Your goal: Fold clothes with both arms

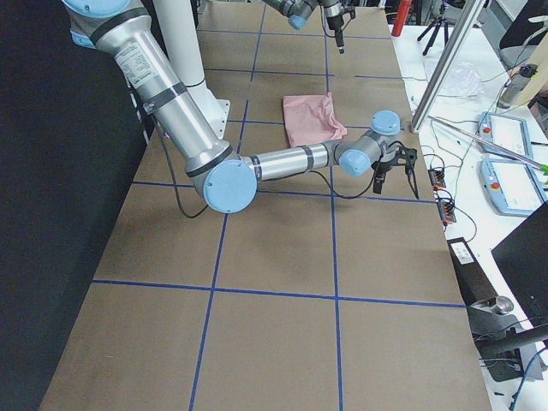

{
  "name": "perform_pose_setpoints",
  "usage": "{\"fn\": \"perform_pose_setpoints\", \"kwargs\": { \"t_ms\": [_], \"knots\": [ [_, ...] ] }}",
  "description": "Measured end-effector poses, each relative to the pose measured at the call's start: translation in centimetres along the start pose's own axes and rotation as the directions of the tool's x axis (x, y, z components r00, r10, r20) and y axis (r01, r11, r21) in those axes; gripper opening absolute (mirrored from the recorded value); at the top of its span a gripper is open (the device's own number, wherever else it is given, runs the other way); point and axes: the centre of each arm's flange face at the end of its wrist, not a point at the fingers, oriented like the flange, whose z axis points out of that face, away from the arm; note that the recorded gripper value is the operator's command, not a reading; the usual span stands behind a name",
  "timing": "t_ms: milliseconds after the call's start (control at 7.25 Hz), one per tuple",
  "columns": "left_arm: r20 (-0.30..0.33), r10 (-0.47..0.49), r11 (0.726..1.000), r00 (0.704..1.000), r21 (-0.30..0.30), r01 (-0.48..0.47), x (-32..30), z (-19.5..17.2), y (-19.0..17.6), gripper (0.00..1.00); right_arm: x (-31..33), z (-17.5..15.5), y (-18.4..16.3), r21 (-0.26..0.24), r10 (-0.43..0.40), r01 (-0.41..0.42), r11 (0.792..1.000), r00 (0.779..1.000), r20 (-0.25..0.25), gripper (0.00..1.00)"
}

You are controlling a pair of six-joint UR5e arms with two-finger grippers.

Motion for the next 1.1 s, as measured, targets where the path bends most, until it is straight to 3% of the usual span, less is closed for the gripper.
{"fn": "perform_pose_setpoints", "kwargs": {
  "t_ms": [276, 552, 828, 1103],
  "knots": [
    [-0.019, 0.139, 0.990, 0.990, -0.011, -0.139, -11.9, -9.4, 0.6, 1.00, 14.1, -6.6, 0.8, -0.049, -0.126, 0.126, 0.991, 0.992, 0.000, 1.00],
    [0.045, 0.235, 0.972, 0.971, -0.039, -0.234, -21.6, -16.1, 1.2, 1.00, 24.4, -9.7, 3.8, -0.081, -0.270, 0.265, 0.961, 0.962, -0.049, 1.00],
    [0.120, 0.198, 0.971, 0.973, -0.159, -0.178, -28.1, -18.9, 2.2, 1.00, 30.4, -12.0, 4.3, -0.147, -0.321, 0.306, 0.941, 0.942, -0.095, 1.00],
    [0.144, 0.092, 0.972, 0.985, -0.227, -0.058, -31.9, -19.1, 5.6, 1.00, 33.0, -12.6, 5.2, -0.184, -0.311, 0.289, 0.939, 0.945, -0.101, 1.00]
  ]
}}
